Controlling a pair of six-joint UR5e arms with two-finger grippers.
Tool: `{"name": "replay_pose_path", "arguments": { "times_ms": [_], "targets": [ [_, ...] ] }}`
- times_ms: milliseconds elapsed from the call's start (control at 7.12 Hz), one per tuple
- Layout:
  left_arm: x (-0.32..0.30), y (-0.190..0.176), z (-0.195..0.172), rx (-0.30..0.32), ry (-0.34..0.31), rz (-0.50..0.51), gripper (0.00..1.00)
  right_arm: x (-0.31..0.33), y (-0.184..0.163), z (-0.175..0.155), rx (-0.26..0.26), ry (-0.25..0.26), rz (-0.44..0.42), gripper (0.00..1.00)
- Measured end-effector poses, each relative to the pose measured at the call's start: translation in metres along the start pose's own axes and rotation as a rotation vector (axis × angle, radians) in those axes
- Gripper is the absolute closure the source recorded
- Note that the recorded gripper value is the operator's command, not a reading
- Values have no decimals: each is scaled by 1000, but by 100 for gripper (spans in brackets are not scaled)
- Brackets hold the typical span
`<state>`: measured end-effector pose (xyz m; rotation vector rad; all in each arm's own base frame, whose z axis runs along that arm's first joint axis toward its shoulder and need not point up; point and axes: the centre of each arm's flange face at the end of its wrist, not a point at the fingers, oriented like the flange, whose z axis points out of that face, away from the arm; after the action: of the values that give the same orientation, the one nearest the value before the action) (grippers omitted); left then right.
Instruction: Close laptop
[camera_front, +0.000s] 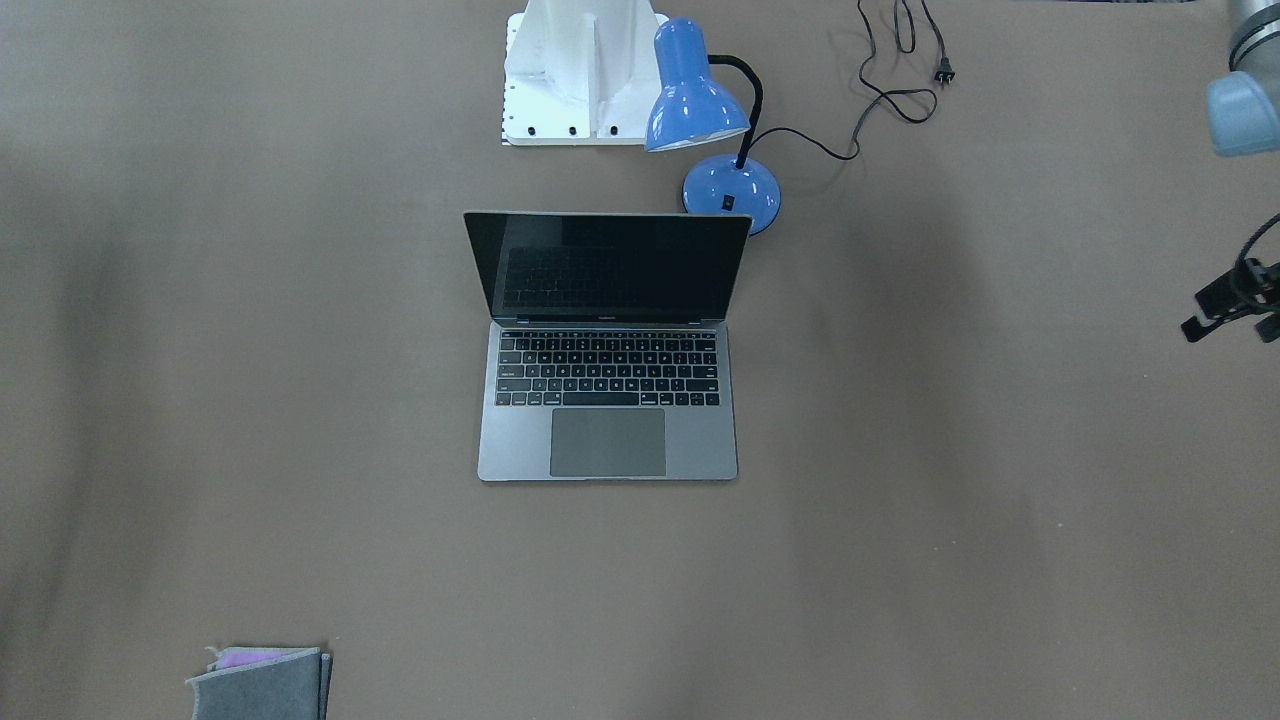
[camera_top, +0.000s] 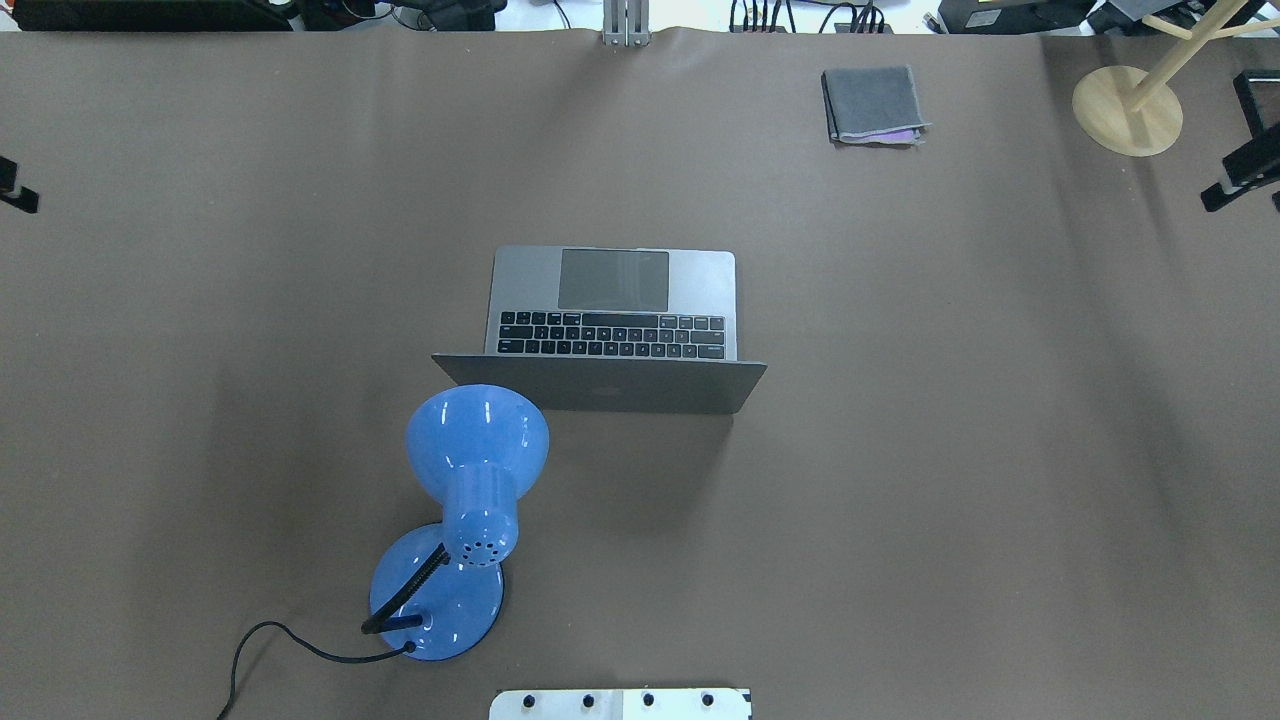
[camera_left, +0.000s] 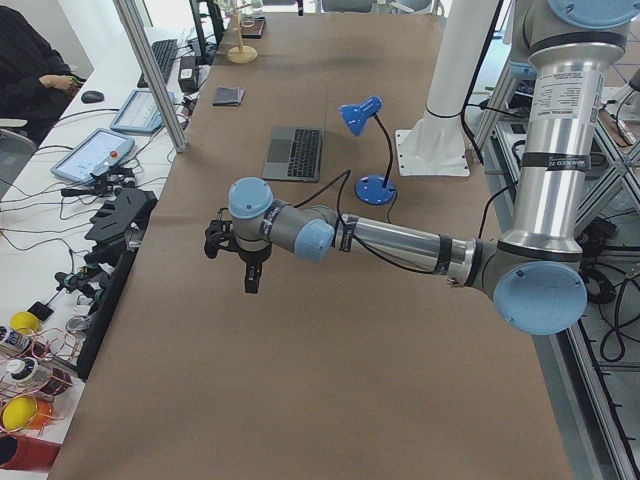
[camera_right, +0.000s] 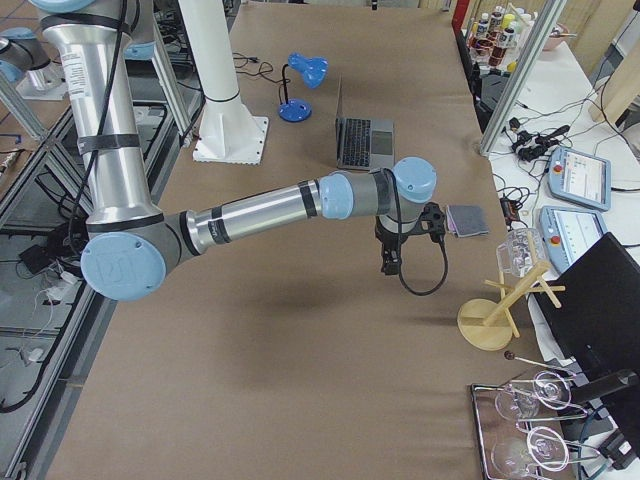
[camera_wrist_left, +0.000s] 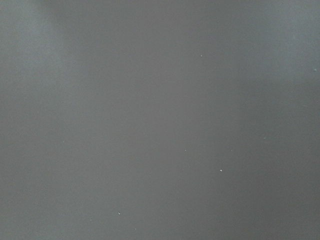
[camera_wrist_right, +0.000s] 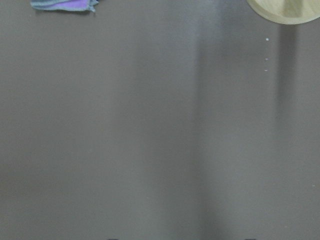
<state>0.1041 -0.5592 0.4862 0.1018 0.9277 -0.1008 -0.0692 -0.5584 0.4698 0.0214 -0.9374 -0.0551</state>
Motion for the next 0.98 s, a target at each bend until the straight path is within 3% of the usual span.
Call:
{"name": "replay_pose_path", "arguments": {
  "times_ms": [140, 281, 562, 983],
  "targets": [
    [49, 1, 14, 2, 51, -32, 98, -31, -2, 17, 9, -25, 48, 87],
    [94, 7, 27, -5, 101, -54, 100, -57, 2, 35, 13, -53, 84, 100],
    [154, 26, 47, -39, 172, -54, 100, -95, 18, 60, -26, -116, 129, 100],
    [218, 53, 42, -150, 290, 10, 100, -181, 75, 78, -160, -206, 163, 100]
  ]
}}
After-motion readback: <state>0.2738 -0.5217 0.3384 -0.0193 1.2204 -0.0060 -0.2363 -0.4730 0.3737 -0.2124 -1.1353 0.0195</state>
